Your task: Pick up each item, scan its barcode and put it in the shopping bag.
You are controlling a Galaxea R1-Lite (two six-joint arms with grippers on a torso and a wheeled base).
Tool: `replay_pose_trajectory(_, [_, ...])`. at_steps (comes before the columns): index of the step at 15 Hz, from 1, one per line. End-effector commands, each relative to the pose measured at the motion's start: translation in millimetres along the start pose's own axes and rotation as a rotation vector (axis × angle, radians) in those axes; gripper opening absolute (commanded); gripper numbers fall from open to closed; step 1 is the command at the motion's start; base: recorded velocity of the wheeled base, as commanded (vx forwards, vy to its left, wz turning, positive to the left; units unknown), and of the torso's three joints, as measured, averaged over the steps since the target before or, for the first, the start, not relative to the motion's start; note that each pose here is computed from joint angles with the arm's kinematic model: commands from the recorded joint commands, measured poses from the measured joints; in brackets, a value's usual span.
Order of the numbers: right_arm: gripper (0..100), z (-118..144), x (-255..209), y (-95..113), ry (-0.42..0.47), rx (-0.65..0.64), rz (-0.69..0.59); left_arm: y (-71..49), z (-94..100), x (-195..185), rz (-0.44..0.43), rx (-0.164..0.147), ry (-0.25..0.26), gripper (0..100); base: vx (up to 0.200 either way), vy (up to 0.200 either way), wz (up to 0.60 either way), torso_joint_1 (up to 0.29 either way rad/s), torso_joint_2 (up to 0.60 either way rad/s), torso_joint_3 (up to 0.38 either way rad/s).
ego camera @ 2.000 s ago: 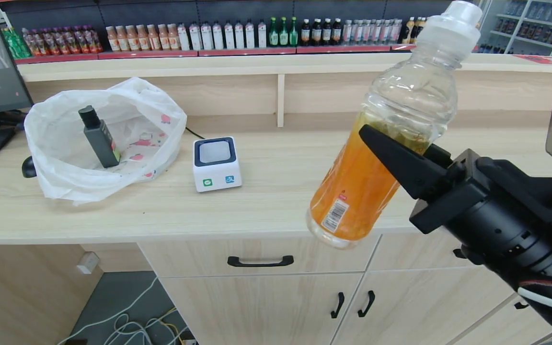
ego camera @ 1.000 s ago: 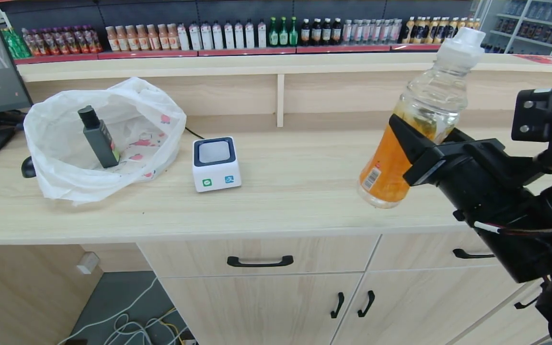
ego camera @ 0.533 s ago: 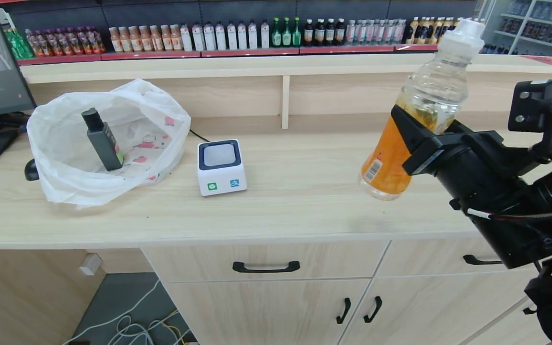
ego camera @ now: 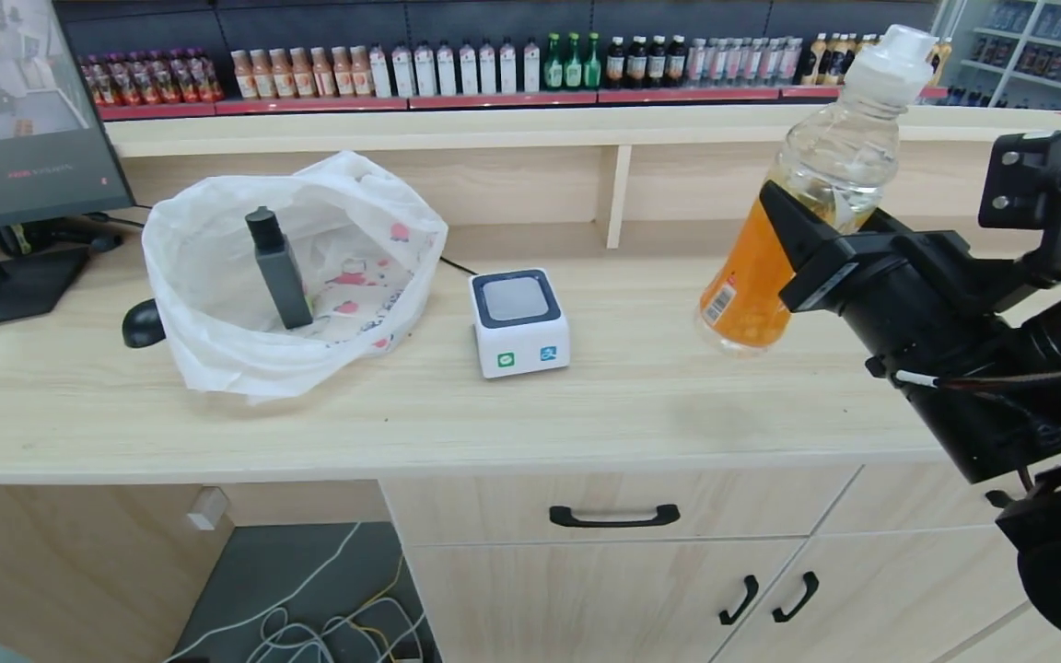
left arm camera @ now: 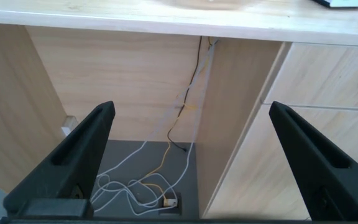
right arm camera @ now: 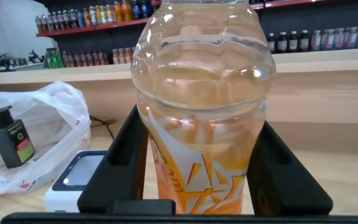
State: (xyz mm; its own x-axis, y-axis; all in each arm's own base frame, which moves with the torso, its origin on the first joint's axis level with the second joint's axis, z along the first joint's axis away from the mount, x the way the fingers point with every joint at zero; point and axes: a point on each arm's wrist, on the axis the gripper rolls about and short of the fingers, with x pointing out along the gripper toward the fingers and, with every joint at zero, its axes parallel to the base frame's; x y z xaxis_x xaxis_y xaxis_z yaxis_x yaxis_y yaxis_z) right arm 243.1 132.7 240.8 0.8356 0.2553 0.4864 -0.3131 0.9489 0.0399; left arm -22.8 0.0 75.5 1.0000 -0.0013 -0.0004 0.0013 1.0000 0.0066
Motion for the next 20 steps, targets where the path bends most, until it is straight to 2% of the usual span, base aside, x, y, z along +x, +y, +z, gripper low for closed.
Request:
replay_pose_trajectory(1, [0, 1.2, 0.6, 0.1, -0.005, 0.000, -0.001, 0.0, 0.0, 0.0, 0.000, 0.000, 0.000, 100, 0.000, 0.200, 0.00, 0.002, 0.00, -0.002])
replay_pose_trajectory(8, [0, 3.7, 2.3, -0.2, -0.017, 0.003, -0.006, 0.0, 0.0, 0.0, 0.000, 0.000, 0.000, 100, 0.000, 0.200, 0.00, 0.002, 0.00, 0.001])
replay_pose_trajectory(12, [0, 11.7, 9.0, 0.5, -0.057, 0.007, -0.013, 0.0, 0.0, 0.0, 0.000, 0.000, 0.000, 100, 0.000, 0.200, 0.00, 0.002, 0.00, 0.002])
replay_pose_trajectory(15, [0, 19.5, 15.7, 1.8, -0.096, 0.001, -0.011, 0.0, 0.0, 0.0, 0.000, 0.001, 0.000, 100, 0.000, 0.000, 0.00, 0.000, 0.00, 0.000])
replay_pose_trajectory(20, [0, 21.2, 15.2, 4.4, -0.100, -0.027, 0.000, 0.0, 0.0, 0.0, 0.000, 0.001, 0.000, 100, 0.000, 0.000, 0.00, 0.000, 0.00, 0.000])
